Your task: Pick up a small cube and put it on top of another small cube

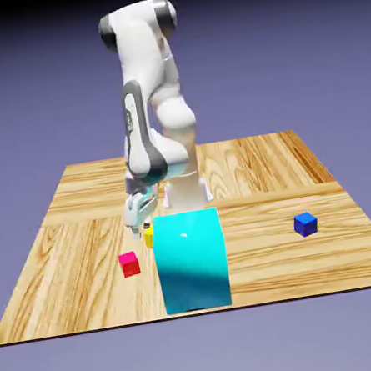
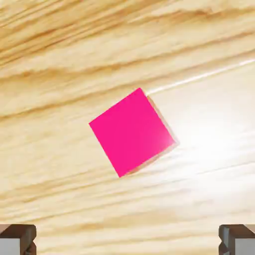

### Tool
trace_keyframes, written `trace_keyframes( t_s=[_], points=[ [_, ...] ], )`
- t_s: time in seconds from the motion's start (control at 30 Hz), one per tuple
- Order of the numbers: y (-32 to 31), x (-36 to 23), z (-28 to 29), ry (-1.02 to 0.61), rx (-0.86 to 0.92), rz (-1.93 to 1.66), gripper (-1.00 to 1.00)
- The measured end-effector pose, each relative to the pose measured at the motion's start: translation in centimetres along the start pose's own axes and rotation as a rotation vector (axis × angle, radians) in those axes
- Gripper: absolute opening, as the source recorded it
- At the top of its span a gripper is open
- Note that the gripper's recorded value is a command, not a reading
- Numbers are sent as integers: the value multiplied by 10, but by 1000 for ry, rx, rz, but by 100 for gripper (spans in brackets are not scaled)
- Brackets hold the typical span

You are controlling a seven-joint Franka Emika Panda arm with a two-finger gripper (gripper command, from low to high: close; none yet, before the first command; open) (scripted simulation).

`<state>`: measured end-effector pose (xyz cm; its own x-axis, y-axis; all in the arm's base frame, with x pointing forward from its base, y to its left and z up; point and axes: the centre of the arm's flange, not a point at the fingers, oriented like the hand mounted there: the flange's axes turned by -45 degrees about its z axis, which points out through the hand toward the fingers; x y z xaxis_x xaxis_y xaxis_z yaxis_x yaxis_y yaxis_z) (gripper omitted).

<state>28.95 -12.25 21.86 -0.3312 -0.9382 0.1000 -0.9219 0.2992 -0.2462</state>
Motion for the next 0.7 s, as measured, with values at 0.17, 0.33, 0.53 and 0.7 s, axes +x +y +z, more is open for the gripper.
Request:
trace_keyframes(
  t_s=[0.17,0.33,0.53,0.7],
  points=[
    [21,-1,-3,50,-76,112,0],
    [43,-6,-5,89,-160,187,0],
    [69,-10,7,108,-264,87,0],
    [73,-3,24,129,-263,87,0]
  ],
)
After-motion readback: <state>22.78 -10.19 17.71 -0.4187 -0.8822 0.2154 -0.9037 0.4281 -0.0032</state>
